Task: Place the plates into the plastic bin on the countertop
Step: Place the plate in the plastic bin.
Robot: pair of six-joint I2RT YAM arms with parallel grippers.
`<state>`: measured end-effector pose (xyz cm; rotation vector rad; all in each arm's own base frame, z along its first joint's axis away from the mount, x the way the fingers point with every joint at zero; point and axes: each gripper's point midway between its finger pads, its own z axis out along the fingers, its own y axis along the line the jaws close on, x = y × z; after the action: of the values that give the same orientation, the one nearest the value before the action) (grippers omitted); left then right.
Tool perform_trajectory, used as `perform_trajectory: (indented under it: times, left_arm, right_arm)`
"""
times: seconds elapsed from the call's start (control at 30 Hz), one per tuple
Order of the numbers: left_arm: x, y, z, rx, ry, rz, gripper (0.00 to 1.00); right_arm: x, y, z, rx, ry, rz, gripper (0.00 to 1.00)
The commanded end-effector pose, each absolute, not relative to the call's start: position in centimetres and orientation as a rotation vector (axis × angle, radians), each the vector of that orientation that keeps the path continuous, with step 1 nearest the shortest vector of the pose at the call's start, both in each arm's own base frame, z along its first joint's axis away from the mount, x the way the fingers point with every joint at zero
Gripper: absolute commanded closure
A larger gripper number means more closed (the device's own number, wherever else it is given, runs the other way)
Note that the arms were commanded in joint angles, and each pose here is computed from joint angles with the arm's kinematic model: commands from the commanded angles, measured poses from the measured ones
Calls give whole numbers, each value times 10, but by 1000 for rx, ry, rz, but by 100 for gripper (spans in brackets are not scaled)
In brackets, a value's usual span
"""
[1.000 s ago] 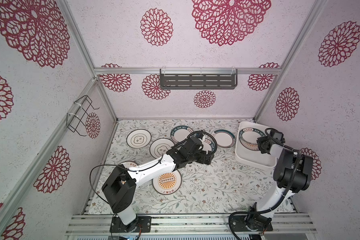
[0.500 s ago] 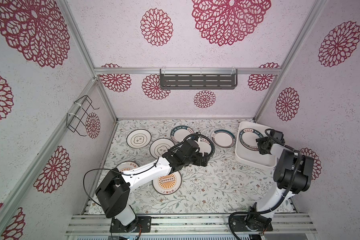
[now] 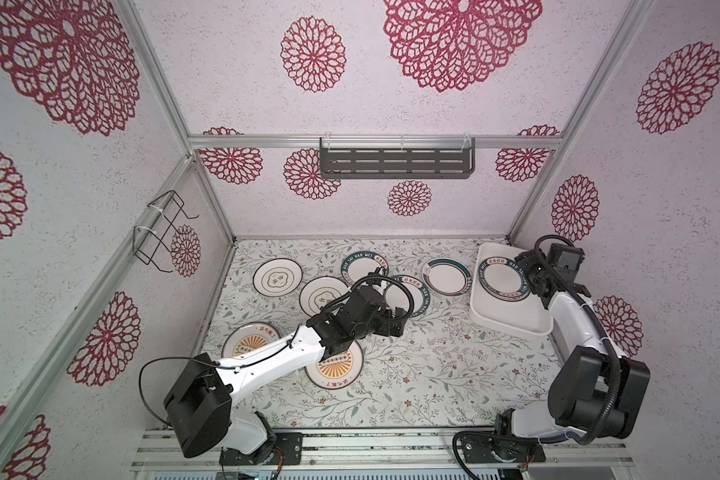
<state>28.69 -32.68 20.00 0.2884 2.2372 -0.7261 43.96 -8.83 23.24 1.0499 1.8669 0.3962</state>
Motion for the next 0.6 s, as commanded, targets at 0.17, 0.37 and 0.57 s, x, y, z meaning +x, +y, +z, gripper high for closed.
perform_trajectory:
  times: [0.17, 0.37, 0.57]
  left_arm:
    - [292, -284, 204, 156, 2204, -676, 3]
    - [294, -260, 195, 78, 2230, -703, 3]
    - [304, -246, 176, 19, 2274, -742, 3]
  right_arm:
    - [426, 53, 228, 729, 2051, 564, 14]
    - [412, 128, 189, 642, 2187, 611, 14]
    - [400, 173, 140, 716, 2226, 727, 17]
